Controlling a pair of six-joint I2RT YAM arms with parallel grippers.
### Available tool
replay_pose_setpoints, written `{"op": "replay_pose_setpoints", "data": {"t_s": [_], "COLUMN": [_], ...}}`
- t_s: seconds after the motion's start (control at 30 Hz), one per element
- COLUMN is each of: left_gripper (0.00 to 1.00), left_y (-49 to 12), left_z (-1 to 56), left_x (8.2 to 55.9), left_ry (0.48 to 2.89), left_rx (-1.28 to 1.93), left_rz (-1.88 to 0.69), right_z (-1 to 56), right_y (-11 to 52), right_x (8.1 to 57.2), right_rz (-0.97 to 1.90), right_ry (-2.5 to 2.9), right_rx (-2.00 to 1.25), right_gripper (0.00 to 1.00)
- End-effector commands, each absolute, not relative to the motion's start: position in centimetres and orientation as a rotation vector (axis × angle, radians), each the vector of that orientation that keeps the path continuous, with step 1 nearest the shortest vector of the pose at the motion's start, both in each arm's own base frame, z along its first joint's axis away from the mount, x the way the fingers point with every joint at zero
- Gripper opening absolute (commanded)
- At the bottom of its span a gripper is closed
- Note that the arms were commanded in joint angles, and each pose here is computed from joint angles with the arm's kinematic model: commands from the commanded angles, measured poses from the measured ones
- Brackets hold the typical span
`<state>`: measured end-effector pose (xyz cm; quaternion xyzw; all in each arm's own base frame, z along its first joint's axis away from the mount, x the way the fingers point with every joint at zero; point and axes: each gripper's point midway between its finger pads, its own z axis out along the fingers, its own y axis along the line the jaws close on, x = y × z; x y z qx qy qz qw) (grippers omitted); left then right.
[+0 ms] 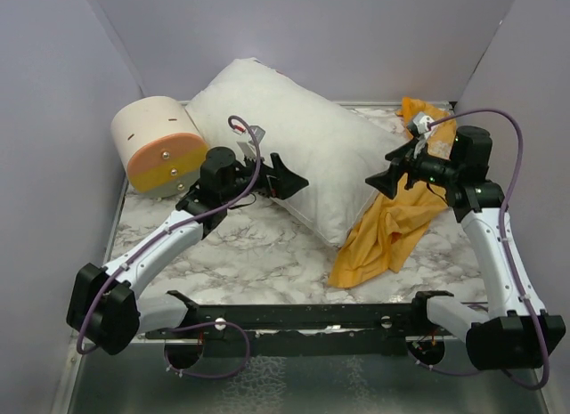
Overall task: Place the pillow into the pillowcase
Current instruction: Adjust the pillowcase at the center of the board.
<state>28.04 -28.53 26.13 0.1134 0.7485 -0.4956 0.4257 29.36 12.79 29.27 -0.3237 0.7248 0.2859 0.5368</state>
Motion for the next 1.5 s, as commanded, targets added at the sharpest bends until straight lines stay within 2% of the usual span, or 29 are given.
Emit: {"op": "replay_pose_setpoints", "data": {"t_s": [0.0, 0.2, 0.53, 0.73, 0.9, 1.03, 1.23, 1.3, 1.47], "left_gripper": [0.96, 0.95, 0.95, 0.88, 0.80, 0.79, 0.81, 0.86, 0.90], "left_y": [-26.5, -23.8, -11.9, -7.4, -8.3, -7.5, -9.3, -10.3, -10.3], "left_z": [25.8, 28.0, 28.4, 29.4, 28.2, 27.3, 28.2, 28.2, 29.5], "left_x": [31.5, 34.1, 37.8, 39.2, 39.6, 40.9, 44.7, 46.2, 49.3], "left_ry": [1.931, 1.937, 2.056, 2.077, 2.118, 2.121, 2.053, 2.041, 2.006], "left_rx": [0.227, 0.191, 0.135, 0.123, 0.175, 0.137, 0.088, 0.083, 0.067], "left_rz": [-1.114, -1.022, -0.178, 0.032, -0.056, -0.140, -0.384, -0.453, -0.430], "right_z": [28.2, 26.8, 24.7, 24.0, 24.5, 24.7, 24.5, 24.4, 24.0], "right_y": [13.3, 13.6, 14.2, 14.6, 14.7, 15.0, 14.4, 14.2, 14.1], "right_x": [31.0, 32.1, 30.8, 30.1, 30.0, 29.9, 30.5, 30.8, 31.1], "right_rz": [0.732, 0.775, 0.923, 0.971, 0.972, 1.000, 0.921, 0.898, 0.896], "right_ry": [1.720, 1.721, 1.702, 1.700, 1.674, 1.668, 1.682, 1.691, 1.708], "right_rx": [-0.822, -0.773, -0.763, -0.780, -0.802, -0.820, -0.823, -0.817, -0.808], "right_gripper": [0.99, 0.99, 0.99, 1.00, 1.00, 1.00, 1.00, 1.00, 1.00]}}
